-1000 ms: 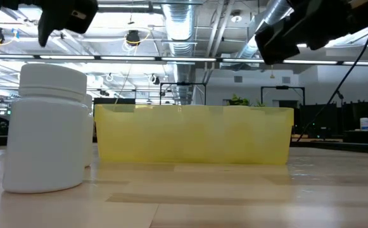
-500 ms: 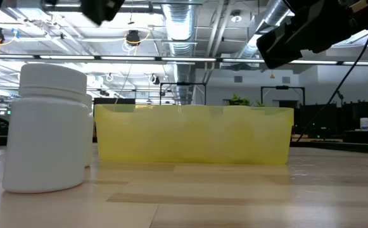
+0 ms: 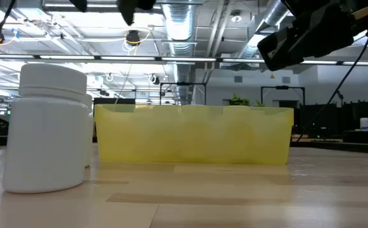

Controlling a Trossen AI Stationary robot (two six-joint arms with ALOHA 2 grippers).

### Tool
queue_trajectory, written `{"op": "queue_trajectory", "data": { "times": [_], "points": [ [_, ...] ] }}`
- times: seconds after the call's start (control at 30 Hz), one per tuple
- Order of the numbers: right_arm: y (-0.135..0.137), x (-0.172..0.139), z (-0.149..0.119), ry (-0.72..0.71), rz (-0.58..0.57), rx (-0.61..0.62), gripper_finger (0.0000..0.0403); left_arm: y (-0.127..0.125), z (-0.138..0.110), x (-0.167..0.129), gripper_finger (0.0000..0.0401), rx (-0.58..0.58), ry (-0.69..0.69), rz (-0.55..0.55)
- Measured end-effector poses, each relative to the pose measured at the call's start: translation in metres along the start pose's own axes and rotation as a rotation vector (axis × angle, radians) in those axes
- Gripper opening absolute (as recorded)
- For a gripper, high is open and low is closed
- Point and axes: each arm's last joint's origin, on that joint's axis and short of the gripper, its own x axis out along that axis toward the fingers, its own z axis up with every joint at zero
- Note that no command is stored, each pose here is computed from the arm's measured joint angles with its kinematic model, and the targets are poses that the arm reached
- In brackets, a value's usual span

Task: Pick and place pill bottles into a basket
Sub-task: Put the white pill bottle into the yellow bin

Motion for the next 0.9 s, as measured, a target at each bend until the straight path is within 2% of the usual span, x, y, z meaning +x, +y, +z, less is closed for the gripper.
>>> {"op": "queue_trajectory", "data": {
  "times": [0.2,0.43,0.9],
  "points": [
    [0.0,0.0,-0.001,0.006,0.001,0.001,0.0124,0.002,0.0,0.016,0.0247,0.104,0.076,-0.019],
    [0.0,0.0,-0.002,0.019,0.003,0.004,0.0124,-0.009,0.006,0.036,0.0247,0.146,0.103,-0.088],
    [0.001,0.0,-0.003,0.033,0.006,0.007,0.0124,-0.015,0.013,0.058,0.0247,0.144,0.108,-0.124]
  ]
}}
